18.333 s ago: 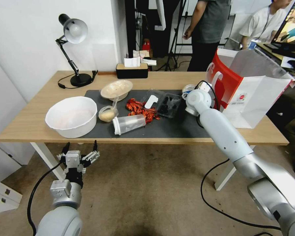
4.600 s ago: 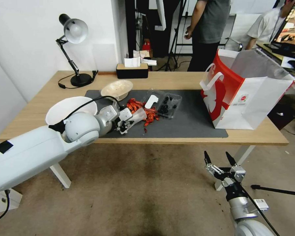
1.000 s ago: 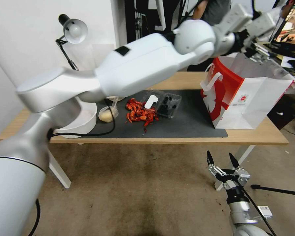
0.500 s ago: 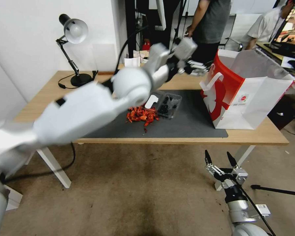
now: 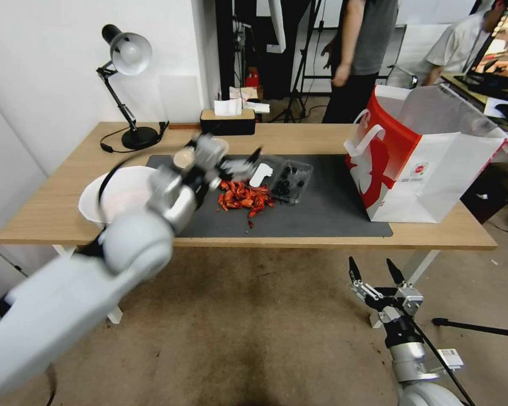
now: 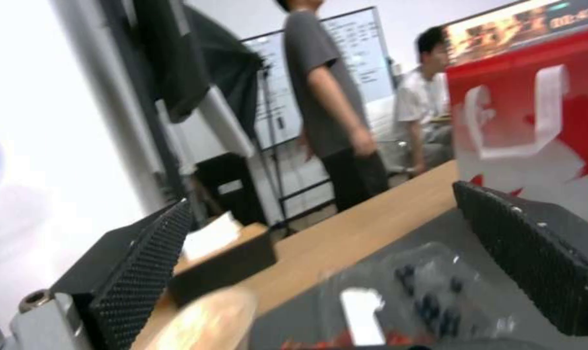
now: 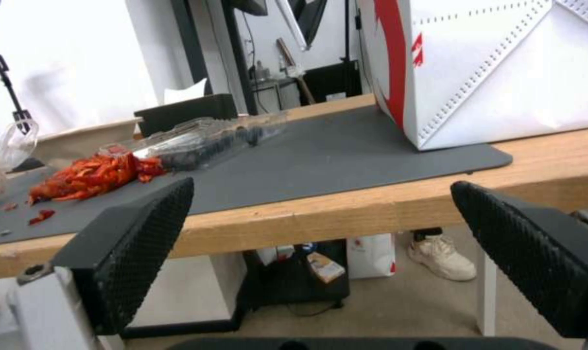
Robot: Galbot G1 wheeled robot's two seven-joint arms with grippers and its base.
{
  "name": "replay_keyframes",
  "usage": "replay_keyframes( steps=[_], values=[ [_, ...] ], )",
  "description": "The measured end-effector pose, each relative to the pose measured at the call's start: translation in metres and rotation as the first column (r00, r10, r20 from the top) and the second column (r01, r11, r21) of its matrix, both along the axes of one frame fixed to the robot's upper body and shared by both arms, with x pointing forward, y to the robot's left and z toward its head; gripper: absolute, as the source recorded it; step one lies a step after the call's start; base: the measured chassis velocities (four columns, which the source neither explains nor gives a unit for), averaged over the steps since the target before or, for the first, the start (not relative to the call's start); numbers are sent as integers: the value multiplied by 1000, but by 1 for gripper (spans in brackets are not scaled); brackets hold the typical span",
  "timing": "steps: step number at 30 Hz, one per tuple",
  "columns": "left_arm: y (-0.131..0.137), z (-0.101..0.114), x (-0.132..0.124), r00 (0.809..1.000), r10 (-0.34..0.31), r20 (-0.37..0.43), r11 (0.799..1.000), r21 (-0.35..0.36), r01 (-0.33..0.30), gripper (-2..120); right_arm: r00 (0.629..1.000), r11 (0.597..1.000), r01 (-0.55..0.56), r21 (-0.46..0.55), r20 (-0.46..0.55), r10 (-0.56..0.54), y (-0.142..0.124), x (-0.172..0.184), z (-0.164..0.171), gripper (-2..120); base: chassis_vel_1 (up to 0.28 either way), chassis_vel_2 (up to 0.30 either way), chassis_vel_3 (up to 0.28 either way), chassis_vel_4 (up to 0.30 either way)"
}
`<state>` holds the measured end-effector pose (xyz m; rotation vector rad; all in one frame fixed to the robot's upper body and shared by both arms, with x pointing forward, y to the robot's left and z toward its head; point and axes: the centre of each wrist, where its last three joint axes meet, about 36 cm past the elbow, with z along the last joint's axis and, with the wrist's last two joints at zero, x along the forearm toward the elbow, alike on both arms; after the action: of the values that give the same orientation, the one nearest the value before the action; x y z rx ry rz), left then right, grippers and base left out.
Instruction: Pick up the trash from the table and place it into the takeout bag.
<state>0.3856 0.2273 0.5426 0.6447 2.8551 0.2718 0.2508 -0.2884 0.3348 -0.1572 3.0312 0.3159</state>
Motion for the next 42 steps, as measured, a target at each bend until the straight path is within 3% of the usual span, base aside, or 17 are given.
replay_keyframes(
  steps=[2, 3, 6, 7, 9, 11, 13, 19, 22, 28, 42],
  values=[
    [2, -18, -23, 997, 74, 8, 997, -30, -74, 100, 1000, 1000, -2, -1, 1, 2, 0, 0, 0, 100, 0, 0, 0, 0],
    [2, -18, -23, 997, 74, 8, 997, -30, -74, 100, 1000, 1000, -2, -1, 1, 2, 0, 0, 0, 100, 0, 0, 0, 0],
    [-3, -36, -53, 983, 183, -15, 980, -80, -184, 100, 1000, 1000, -5, -2, 4, 5, 0, 1, 2, 100, 0, 0, 0, 0],
    [-3, -36, -53, 983, 183, -15, 980, -80, -184, 100, 1000, 1000, -5, -2, 4, 5, 0, 1, 2, 100, 0, 0, 0, 0],
    [-3, -52, -73, 964, 258, -60, 961, -88, -263, 100, 1000, 1000, -9, -4, 5, 9, 0, 1, 4, 100, 0, 0, 0, 0],
    [-3, -56, -77, 960, 272, -71, 957, -88, -278, 100, 1000, 1000, -10, -4, 5, 10, 0, 1, 4, 100, 0, 0, 0, 0],
    [-2, -76, -102, 924, 353, -147, 926, -84, -367, 100, 1000, 1000, -12, -5, 3, 12, 0, 1, 5, 100, 0, 0, 0, 0],
    [-2, -93, -117, 903, 382, -198, 908, -98, -406, 100, 1000, 1000, -16, -4, 1, 16, 1, 1, 5, 100, 0, 0, 0, 0],
    [-4, -117, -122, 882, 389, -266, 897, -106, -428, 100, 1000, 1000, -19, -4, -1, 19, 1, 1, 5, 100, 0, 0, 0, 0],
    [-5, -142, -121, 861, 401, -312, 891, -87, -446, 100, 1000, 1000, -21, -6, -7, 21, 1, -1, 4, 100, 0, 0, 0, 0],
    [-5, -155, -120, 857, 409, -313, 890, -71, -451, 100, 1000, 1000, -24, -9, -8, 23, 1, -1, 4, 100, 0, 0, 0, 0]
  ],
)
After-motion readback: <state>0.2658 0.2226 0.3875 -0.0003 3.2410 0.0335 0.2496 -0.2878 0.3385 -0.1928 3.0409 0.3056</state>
